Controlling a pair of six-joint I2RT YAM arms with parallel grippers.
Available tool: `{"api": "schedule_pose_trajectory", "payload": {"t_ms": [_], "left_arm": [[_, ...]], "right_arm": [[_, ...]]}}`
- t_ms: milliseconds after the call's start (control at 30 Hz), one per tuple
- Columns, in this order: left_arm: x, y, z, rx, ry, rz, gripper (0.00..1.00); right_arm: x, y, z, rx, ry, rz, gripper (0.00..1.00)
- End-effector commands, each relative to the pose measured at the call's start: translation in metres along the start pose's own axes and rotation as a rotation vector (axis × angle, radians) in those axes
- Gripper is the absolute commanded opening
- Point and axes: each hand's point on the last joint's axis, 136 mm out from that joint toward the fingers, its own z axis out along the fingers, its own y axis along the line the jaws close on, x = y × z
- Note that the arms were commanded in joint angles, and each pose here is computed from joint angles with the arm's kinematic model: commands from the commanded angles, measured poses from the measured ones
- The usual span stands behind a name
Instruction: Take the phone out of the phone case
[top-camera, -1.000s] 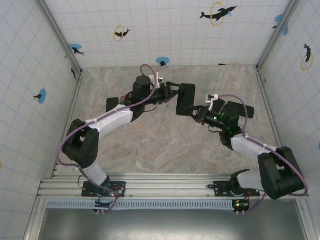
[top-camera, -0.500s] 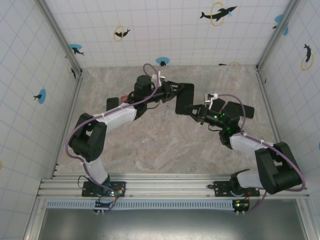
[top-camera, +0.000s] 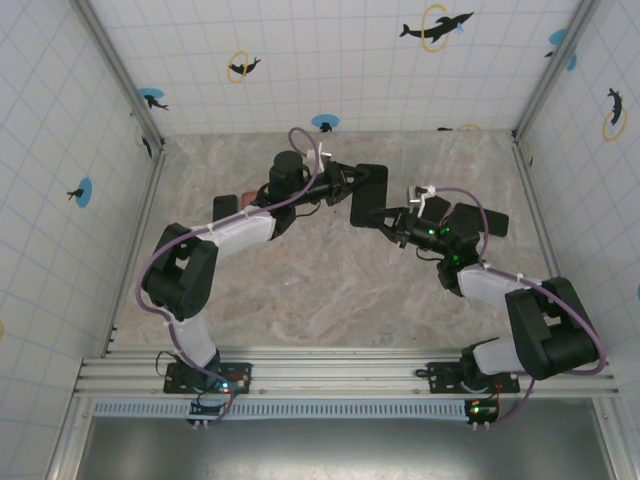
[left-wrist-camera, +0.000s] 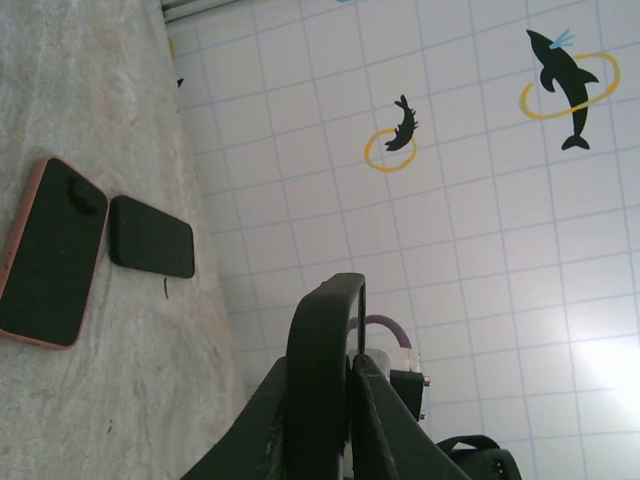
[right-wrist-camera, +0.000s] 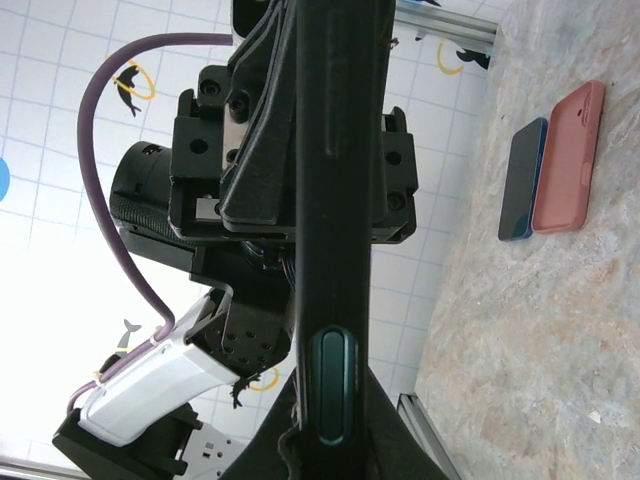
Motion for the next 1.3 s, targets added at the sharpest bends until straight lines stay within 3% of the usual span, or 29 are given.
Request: {"api": "schedule_pose_trajectory", "payload": {"t_ms": [0, 100, 233, 467, 733, 933, 1133, 1267], "left_arm": [[-0.003, -0.026, 0.003, 0.077, 0.02, 0.052, 0.14], [-0.004, -0.023, 0.001, 0.07, 0.009, 0.047, 0.1], [-0.008, -0.023, -0.002, 0.06, -0.034, 0.045, 0.04], [-0.032, -0.027, -0.017, 0.044, -0.217, 0.034, 0.0], [-0.036, -0.041, -0.018, 0.081, -0.392, 0.01, 0.0], [-0.034, -0.049, -0.02, 0.091, -0.524, 0.008, 0.02], [-0.027, -0.063, -0.013, 0.154, -0.577, -0.012, 0.02], [-0.02, -0.064, -0.006, 0.182, -0.578, -0.044, 0.01]], "right_arm": [[-0.001, 0.022, 0.003, -0.068, 0.027, -0.072, 0.04], [-0.002, 0.017, 0.002, -0.053, 0.015, -0.072, 0.08], [-0.003, 0.017, 0.0, -0.054, -0.001, -0.083, 0.25], [-0.005, 0.006, -0.009, -0.019, -0.071, -0.091, 0.44], [0.001, -0.008, -0.023, 0.033, -0.234, -0.101, 0.46], [0.009, 0.007, -0.023, -0.029, -0.275, -0.147, 0.46], [-0.004, 0.024, -0.034, -0.078, -0.403, -0.206, 0.44], [-0.006, 0.028, -0.035, -0.094, -0.423, -0.221, 0.35]]}}
